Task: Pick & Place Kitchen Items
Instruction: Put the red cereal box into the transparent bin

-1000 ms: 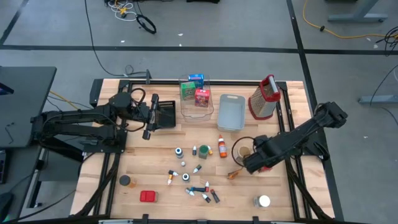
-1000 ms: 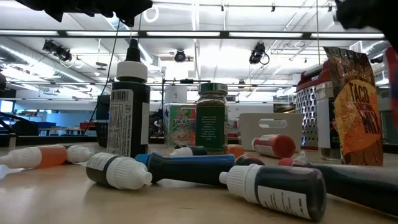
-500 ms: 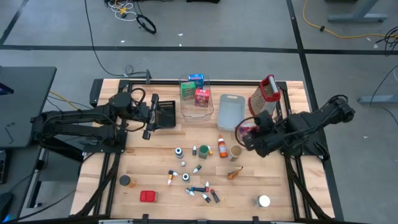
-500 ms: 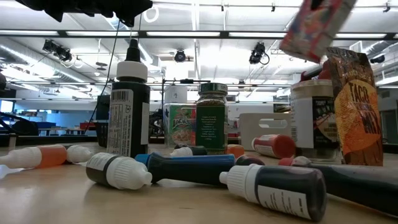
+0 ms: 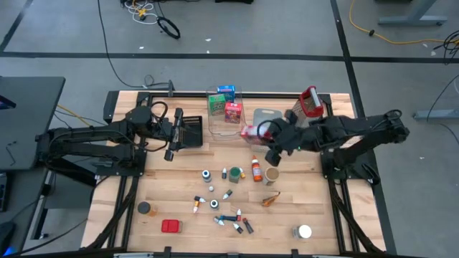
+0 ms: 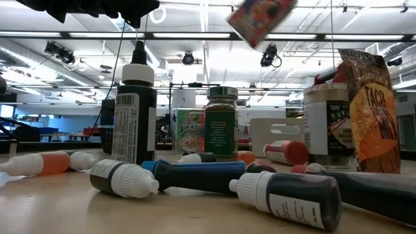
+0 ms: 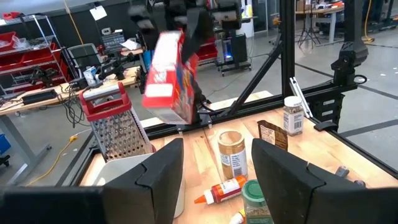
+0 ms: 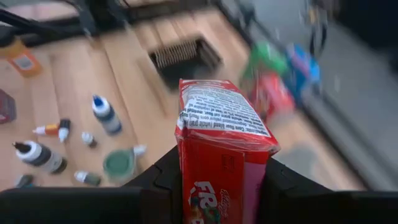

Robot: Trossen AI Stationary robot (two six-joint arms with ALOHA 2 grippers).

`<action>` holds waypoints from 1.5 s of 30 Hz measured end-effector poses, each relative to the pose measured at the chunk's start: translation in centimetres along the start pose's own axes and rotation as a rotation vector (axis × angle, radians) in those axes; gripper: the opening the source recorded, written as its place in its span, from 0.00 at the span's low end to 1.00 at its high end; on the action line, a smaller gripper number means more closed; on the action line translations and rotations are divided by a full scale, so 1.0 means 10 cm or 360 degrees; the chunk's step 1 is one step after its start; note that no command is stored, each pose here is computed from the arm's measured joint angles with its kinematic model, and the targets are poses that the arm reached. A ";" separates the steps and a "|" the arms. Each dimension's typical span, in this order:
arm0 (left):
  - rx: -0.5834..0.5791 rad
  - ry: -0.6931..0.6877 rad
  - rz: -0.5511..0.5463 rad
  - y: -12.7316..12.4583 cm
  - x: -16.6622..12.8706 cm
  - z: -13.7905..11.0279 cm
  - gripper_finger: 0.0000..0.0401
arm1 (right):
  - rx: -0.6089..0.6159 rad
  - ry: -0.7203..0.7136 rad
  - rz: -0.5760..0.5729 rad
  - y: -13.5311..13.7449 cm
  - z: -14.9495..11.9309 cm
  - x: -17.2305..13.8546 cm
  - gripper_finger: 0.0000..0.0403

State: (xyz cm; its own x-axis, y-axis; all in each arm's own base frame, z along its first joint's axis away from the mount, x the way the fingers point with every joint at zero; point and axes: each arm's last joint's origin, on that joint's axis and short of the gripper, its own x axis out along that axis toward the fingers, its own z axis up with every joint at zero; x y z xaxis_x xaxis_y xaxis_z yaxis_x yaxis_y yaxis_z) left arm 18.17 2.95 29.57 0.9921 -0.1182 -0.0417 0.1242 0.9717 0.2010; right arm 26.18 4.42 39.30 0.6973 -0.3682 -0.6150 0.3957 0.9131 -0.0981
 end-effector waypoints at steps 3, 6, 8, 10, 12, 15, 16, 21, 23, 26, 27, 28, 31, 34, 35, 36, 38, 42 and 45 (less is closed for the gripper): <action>0.0000 -0.0001 0.0000 0.00 0.00 0.00 0.50 | -0.0160 -0.0149 -0.0006 -0.05 0.13 0.05 0.31; 0.0000 -0.0001 0.0000 0.00 0.00 0.00 0.50 | -0.0238 -0.0252 -0.0063 -0.12 0.24 0.12 0.31; 0.0000 -0.0001 0.0000 0.00 0.00 0.00 0.50 | -0.0259 -0.0308 -0.0111 -0.17 0.31 0.19 0.31; -0.0001 -0.0001 0.0000 0.00 0.00 0.00 0.50 | -0.0296 -0.0317 -0.0134 -0.22 0.35 0.28 0.30; -0.0001 -0.0002 0.0000 0.00 0.00 0.00 0.50 | -0.0379 -0.0328 -0.0118 -0.27 0.39 0.37 0.30; 0.0001 -0.0006 0.0002 0.00 0.00 0.00 0.50 | -0.0492 -0.0303 -0.0076 -0.32 0.43 0.55 0.30; 0.0000 -0.0005 0.0001 0.00 0.00 0.00 0.50 | -0.0499 -0.0306 -0.0065 -0.34 0.44 0.63 0.30; -0.0002 -0.0006 0.0001 0.00 0.00 0.00 0.50 | -0.0543 -0.0277 0.0113 -0.48 0.48 1.01 0.30; -0.0004 -0.0005 0.0001 0.00 0.00 0.00 0.50 | -0.0558 -0.0218 0.0187 -0.54 0.45 1.18 0.30; -0.0037 -0.0004 0.0001 0.00 0.00 0.00 0.50 | -0.0544 -0.0125 0.0221 -0.66 0.40 1.41 0.30; -0.0053 -0.0002 0.0001 0.00 0.00 0.00 0.50 | -0.0532 -0.0099 0.0222 -0.71 0.38 1.47 0.30; -0.0072 -0.0002 0.0001 0.00 0.00 0.00 0.50 | -0.0521 -0.0068 0.0224 -0.75 0.36 1.55 0.30; -0.0096 -0.0001 0.0000 0.00 0.00 0.00 0.50 | -0.0485 0.0004 0.0270 -0.87 0.30 1.75 0.30; -0.0109 0.0000 0.0001 0.00 0.00 0.00 0.50 | -0.0489 0.0057 0.0344 -0.94 0.23 1.94 0.30; -0.0109 -0.0001 0.0000 0.00 0.00 0.00 0.50 | -0.0492 0.0074 0.0365 -0.97 0.21 2.00 0.30; -0.0109 -0.0001 0.0000 0.00 0.00 0.00 0.50 | -0.0495 0.0098 0.0374 -0.98 0.18 2.07 0.30; -0.0109 -0.0001 0.0000 0.00 0.00 0.00 0.50 | -0.0511 0.0140 0.0377 -1.01 0.12 2.18 0.30; -0.0109 -0.0001 0.0000 0.00 0.00 0.00 0.50 | -0.0559 0.0204 0.0382 -1.03 0.03 2.37 0.33; -0.0109 -0.0001 0.0000 0.00 0.00 0.00 0.50 | -0.0615 0.0221 0.0391 -1.02 -0.02 2.47 0.36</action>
State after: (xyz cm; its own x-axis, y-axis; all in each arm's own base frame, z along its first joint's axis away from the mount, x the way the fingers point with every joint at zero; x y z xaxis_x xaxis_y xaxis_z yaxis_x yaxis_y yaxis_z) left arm 18.17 2.95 29.57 0.9922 -0.1180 -0.0413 0.1225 0.9834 0.1335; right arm 39.25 -13.97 24.94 0.6452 -0.1304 -0.7528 -0.0406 0.9781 -0.2042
